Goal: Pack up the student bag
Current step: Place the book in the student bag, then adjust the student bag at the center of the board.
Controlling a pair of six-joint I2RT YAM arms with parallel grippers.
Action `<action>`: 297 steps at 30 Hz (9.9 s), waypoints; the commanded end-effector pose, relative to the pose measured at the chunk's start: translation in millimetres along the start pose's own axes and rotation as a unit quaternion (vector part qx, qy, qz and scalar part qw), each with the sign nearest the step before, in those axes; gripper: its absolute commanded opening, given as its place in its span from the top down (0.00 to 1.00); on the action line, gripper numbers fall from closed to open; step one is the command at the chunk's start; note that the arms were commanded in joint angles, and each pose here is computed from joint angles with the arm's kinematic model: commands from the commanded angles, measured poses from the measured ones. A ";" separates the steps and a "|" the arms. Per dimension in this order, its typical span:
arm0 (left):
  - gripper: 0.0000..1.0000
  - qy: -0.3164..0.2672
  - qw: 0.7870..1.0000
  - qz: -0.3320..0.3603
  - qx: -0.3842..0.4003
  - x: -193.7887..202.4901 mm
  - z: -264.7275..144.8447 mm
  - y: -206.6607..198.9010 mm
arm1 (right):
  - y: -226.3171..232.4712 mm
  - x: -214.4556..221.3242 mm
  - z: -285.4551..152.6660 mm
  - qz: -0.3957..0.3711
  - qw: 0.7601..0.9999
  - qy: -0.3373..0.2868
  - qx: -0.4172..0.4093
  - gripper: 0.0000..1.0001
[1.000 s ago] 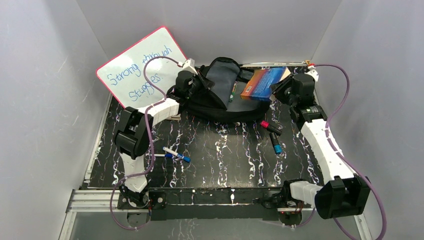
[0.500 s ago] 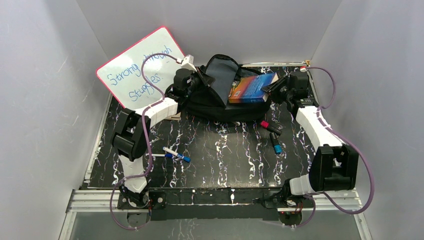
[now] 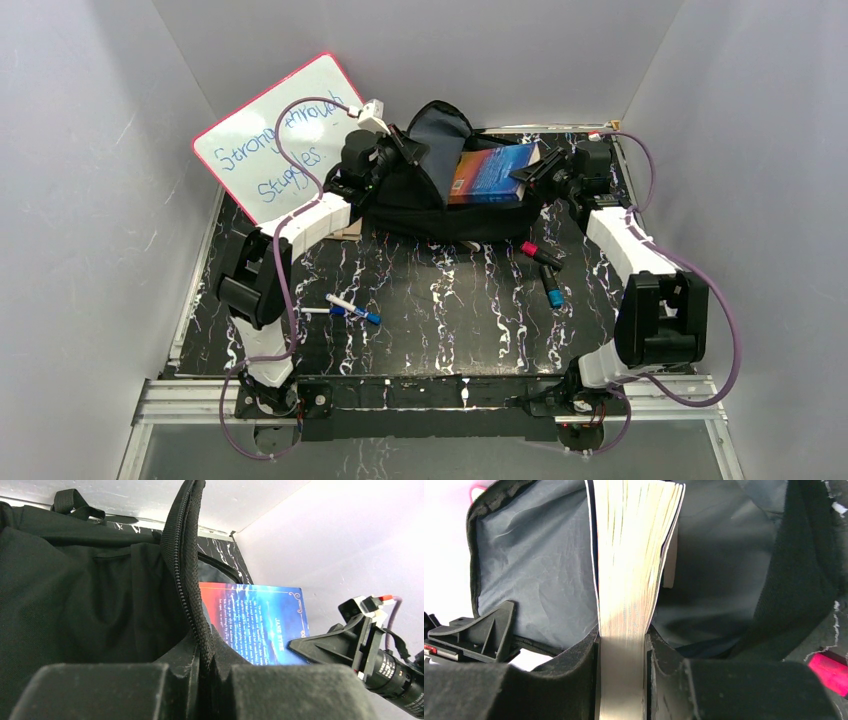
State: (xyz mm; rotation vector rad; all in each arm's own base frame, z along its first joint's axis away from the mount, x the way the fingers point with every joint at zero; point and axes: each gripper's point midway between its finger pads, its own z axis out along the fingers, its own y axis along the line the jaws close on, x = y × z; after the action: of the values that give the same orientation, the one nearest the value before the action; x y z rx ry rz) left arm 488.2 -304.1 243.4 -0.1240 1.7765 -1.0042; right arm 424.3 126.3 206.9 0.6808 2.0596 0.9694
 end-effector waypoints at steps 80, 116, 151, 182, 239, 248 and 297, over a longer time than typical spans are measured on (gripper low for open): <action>1.00 -0.032 0.997 0.058 0.027 -34.8 -33.4 -20.7 | 36.8 -15.5 -14.6 -0.282 0.952 -0.107 0.049 0.10; 0.57 0.111 0.980 0.167 0.006 71.5 -132.5 -32.8 | -8.0 -38.7 -21.8 -0.268 0.946 -0.103 0.153 0.02; 0.56 0.099 0.984 0.097 -0.111 107.5 -212.9 39.2 | -31.0 -18.2 65.0 -0.196 0.976 0.057 0.074 1.00; 0.57 0.082 0.955 0.082 -0.272 120.3 -221.1 117.8 | 45.7 245.4 -111.7 -0.236 0.953 0.189 0.004 0.82; 0.58 0.060 0.956 0.020 -0.287 89.2 -237.8 114.3 | -32.0 138.6 -64.1 -0.332 0.929 0.139 0.090 0.36; 0.55 0.119 0.965 0.024 -0.233 113.4 -210.2 105.2 | -81.6 162.3 -71.2 -0.311 0.920 0.188 0.151 0.34; 0.56 0.103 0.978 0.100 -0.151 60.4 -181.4 61.6 | -51.9 169.1 -49.6 -0.430 0.889 0.138 0.075 0.50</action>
State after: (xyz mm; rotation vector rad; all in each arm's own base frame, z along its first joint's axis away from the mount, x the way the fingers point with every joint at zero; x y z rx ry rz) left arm 340.9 -189.8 167.8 -0.0459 2.0985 -0.5817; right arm 260.1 183.8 106.1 -0.2941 2.4194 0.3342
